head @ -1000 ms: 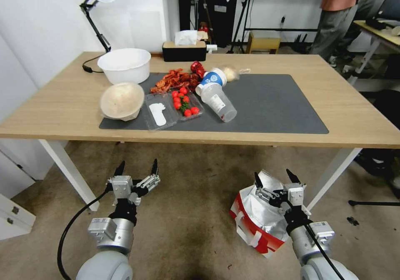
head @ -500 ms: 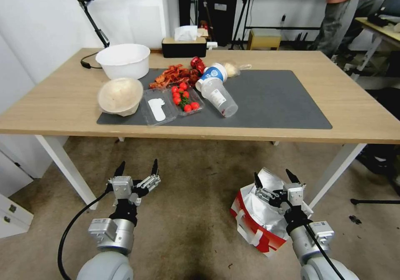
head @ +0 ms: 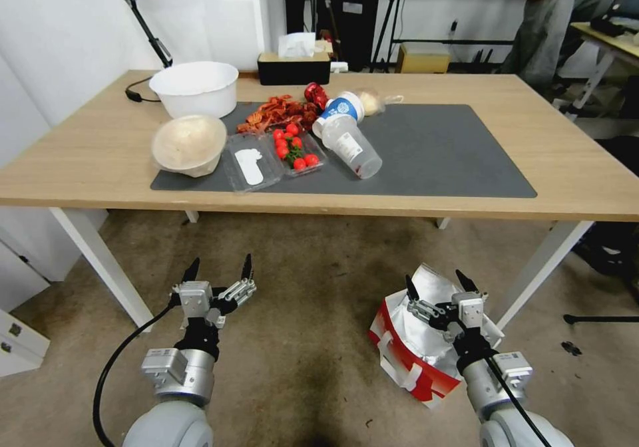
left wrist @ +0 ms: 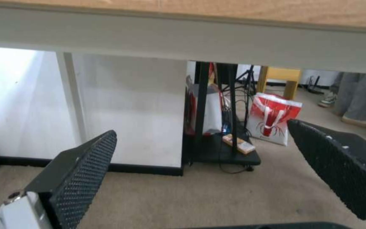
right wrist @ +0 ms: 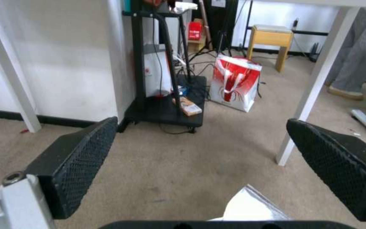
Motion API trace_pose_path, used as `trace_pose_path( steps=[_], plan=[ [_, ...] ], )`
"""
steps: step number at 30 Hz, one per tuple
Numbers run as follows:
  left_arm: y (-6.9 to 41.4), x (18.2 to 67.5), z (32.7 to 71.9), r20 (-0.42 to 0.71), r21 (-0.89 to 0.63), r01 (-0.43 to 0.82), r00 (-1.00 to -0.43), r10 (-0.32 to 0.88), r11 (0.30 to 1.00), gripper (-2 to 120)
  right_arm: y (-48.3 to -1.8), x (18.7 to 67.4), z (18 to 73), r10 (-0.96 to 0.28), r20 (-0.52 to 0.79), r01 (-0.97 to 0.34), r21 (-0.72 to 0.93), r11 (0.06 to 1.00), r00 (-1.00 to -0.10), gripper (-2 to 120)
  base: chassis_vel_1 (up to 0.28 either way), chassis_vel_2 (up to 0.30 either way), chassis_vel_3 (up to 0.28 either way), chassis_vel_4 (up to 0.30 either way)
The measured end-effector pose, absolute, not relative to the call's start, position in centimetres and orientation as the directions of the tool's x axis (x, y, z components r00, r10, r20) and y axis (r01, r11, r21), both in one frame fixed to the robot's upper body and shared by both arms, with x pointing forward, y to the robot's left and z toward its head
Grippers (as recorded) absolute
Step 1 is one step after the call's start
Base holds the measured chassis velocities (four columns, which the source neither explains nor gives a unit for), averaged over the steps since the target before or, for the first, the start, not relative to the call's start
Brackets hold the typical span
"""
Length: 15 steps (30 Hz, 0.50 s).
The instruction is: Pick up the food delivery bag from the floor and place it on the table.
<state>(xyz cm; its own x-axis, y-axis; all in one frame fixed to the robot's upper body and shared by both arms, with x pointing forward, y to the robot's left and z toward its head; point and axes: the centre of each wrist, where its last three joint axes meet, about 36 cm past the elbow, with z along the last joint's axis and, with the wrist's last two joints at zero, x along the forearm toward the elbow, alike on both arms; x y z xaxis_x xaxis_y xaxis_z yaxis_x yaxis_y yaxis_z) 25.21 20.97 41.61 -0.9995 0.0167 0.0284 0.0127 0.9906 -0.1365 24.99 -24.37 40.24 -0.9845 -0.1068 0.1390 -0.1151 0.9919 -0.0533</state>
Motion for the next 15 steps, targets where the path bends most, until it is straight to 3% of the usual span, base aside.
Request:
trace_pose_path(
  steps=[15],
  plan=[
    [20.98,25.22,41.41,0.031,-0.137,0.012,-0.999,0.016,0.99,100,-24.43,25.09,40.1,-0.108,0.141,-0.117,-0.055,0.992,-0.984,100,0.0,0.0,0.0,0.0]
  ],
)
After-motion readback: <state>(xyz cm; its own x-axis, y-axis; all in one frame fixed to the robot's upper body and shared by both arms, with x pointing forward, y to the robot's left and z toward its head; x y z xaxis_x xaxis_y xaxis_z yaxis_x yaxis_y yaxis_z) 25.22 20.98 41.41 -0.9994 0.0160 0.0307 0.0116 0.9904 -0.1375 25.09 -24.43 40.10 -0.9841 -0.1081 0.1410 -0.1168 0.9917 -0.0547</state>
